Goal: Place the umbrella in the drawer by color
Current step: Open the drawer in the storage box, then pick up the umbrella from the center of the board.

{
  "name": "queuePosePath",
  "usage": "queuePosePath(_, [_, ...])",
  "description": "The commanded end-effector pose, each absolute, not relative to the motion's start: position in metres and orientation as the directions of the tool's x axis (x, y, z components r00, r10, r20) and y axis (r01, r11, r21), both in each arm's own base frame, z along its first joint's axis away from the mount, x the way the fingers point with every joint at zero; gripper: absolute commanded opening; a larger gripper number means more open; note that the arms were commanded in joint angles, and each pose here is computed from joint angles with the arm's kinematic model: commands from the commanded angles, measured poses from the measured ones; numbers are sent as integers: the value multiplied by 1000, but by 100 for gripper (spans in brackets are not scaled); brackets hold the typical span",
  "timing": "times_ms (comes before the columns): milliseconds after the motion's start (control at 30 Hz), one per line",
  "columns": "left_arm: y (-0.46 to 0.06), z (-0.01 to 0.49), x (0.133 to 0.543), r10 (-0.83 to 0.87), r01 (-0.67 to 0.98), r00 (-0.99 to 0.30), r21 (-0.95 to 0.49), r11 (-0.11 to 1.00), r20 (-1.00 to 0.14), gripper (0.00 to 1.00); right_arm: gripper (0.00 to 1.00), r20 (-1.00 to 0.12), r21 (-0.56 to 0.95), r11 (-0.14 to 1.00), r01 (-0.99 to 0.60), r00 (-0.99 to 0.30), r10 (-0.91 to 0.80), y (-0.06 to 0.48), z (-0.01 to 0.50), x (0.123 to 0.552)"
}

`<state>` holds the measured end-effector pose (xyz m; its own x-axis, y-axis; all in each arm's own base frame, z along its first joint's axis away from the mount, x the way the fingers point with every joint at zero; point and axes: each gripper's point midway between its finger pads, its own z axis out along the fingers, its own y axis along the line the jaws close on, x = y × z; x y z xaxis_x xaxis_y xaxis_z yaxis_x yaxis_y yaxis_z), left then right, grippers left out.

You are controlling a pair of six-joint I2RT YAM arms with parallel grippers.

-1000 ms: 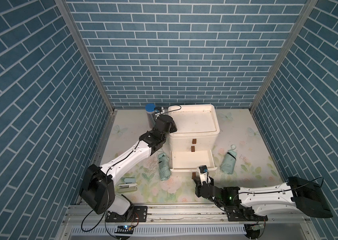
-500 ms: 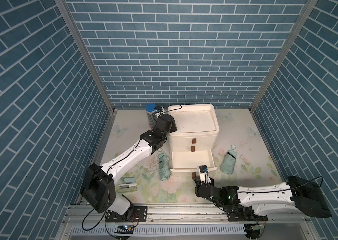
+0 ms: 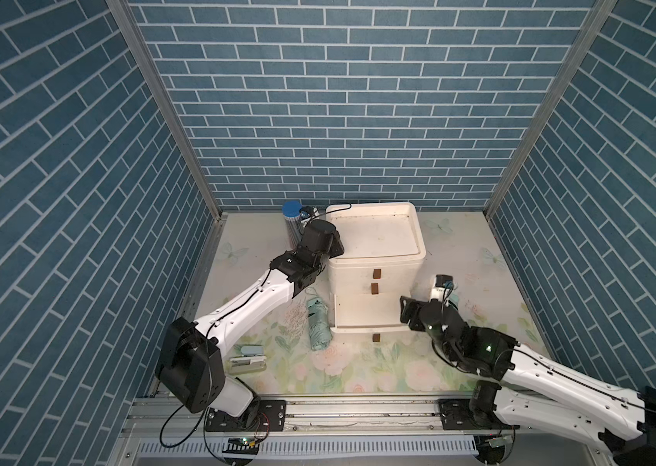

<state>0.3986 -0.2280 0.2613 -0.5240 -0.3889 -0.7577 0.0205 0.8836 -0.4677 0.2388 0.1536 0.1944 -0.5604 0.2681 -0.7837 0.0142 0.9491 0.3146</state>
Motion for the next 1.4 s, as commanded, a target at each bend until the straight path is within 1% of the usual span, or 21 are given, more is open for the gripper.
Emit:
queuePosePath(0, [-227,278,379,-318,104,-527,-431,896,-788,53,86,-676,127,979,160,-709,203,98,143,245])
queuePosePath(33, [-221,289,375,-319,110,-501,-425,899,-805,53,85,-638,133,967,220,-728,253,82,129,253])
queuePosePath(100, [-209,307,366,-324,126,-449,-418,899,-833,51,83,-580,198,943,267,-744,332,67,104,266])
queuePosePath(200, [-188,332,348,-363,147,-353,-434,889,-862,50,82,-525,255,901,350,-733,433,45,75,277])
queuePosePath(333, [-169,353,323,-407,196,-263,-462,865,-875,56,82,-494,296,878,376,-727,478,34,54,290])
queuePosePath(400, [-170,355,315,-408,228,-263,-467,854,-874,56,82,-476,321,876,361,-738,478,36,48,296])
queuePosePath(533, [-182,350,307,-391,302,-304,-478,825,-868,53,77,-441,351,881,316,-774,454,48,37,297])
queuePosePath(600, [-187,344,306,-389,315,-321,-485,816,-864,52,75,-435,353,881,314,-779,452,49,32,295])
queuePosePath(633, [-187,342,306,-392,315,-325,-490,813,-860,51,73,-419,380,876,297,-789,449,55,31,292])
queuePosePath(667, [-189,340,306,-393,317,-331,-493,810,-858,49,72,-412,394,873,288,-793,448,58,29,291])
queuePosePath(700, [-190,339,307,-392,318,-335,-494,809,-857,44,70,-407,405,870,282,-796,448,61,28,290])
queuePosePath(733, [-191,339,307,-391,322,-336,-495,807,-857,37,67,-403,416,866,276,-798,448,63,28,289])
queuePosePath(767, [-191,338,307,-391,320,-340,-497,807,-855,34,64,-402,419,865,275,-799,448,63,28,288])
queuePosePath(833, [-194,339,306,-388,333,-347,-499,800,-854,32,58,-407,416,866,277,-795,450,62,29,287])
queuePosePath(900, [-199,341,304,-376,361,-358,-498,788,-855,31,53,-423,399,872,282,-788,448,58,32,287])
queuePosePath(1067, [-204,342,301,-357,390,-370,-492,778,-858,30,23,-454,362,888,283,-779,433,51,42,292])
queuePosePath(1167, [-206,343,299,-356,400,-372,-494,772,-857,30,11,-472,368,890,270,-770,429,51,51,295])
queuePosePath(1200, [-206,343,299,-354,404,-372,-494,770,-858,30,3,-485,371,891,262,-764,426,51,56,296])
queuePosePath(1233, [-208,344,298,-352,412,-374,-494,766,-858,30,0,-501,376,892,251,-755,424,52,63,298])
queuePosePath(1300, [-209,346,297,-348,424,-375,-492,760,-859,33,0,-544,368,898,242,-727,419,47,78,302])
queuePosePath(1367, [-212,350,295,-346,440,-372,-492,751,-861,39,0,-595,384,902,196,-695,404,50,103,306])
